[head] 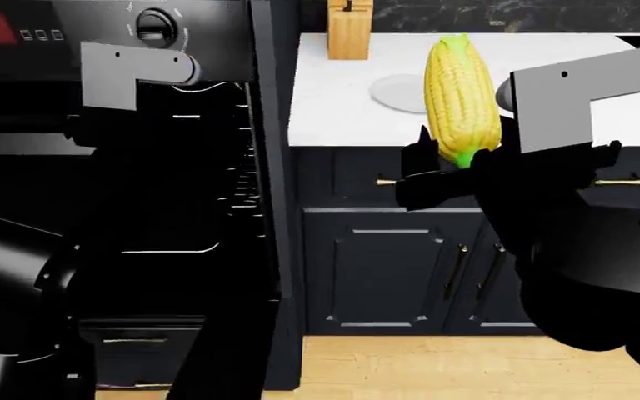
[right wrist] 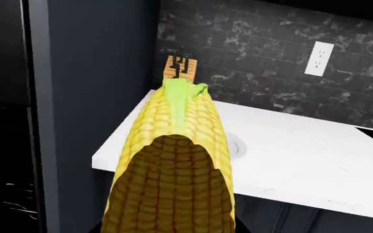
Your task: Place the corn on the top rack of the oven.
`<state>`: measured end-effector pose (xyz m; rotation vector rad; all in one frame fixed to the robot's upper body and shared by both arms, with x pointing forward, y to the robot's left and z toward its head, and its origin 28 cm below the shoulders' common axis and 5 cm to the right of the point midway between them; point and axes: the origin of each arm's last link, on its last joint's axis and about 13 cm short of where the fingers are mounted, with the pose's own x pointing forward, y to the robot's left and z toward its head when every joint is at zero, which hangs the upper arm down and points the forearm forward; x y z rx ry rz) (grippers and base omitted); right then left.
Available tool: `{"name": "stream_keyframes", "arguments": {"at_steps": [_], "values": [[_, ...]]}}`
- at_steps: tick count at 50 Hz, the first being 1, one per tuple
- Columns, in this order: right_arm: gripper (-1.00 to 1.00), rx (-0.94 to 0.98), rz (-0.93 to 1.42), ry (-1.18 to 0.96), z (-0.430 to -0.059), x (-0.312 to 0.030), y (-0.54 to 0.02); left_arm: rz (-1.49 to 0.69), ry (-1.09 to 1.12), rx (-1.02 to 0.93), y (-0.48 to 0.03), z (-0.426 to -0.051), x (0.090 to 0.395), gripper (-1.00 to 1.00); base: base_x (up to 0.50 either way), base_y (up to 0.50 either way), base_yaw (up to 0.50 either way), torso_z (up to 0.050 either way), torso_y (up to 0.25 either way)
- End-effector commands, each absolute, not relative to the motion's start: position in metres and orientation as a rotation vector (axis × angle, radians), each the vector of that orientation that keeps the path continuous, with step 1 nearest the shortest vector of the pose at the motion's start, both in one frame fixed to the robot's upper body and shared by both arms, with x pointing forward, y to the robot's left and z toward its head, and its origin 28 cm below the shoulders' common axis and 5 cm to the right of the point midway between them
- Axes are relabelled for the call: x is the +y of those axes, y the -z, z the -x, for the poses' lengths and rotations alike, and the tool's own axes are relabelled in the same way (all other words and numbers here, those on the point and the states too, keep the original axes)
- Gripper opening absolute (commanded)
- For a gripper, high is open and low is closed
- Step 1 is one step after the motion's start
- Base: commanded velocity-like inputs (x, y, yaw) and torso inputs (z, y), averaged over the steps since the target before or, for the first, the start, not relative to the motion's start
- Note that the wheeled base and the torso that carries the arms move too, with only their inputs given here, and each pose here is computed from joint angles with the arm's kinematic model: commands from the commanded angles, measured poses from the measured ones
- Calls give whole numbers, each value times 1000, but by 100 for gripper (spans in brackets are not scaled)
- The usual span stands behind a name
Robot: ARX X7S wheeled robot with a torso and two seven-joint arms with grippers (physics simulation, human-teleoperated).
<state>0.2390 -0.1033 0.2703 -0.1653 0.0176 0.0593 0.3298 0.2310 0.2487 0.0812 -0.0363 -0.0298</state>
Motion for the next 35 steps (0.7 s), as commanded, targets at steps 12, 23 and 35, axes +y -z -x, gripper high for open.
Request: {"name": "stream_keyframes", "arguments": {"at_steps": [12,23,35], "values": [[-100,5,172,-54,-237,-104,-271,-80,29,-36,-248,-330,231,100,-263,500,0,1,0],[-100,15,172,-65,-240,-103,-268,-79,26,-36,-249,-328,231,100,-272,500,0,0,0],[-100,26,173,-70,-242,-103,-265,-78,27,-33,-246,-330,232,100,-272,500,0,0,0]]}}
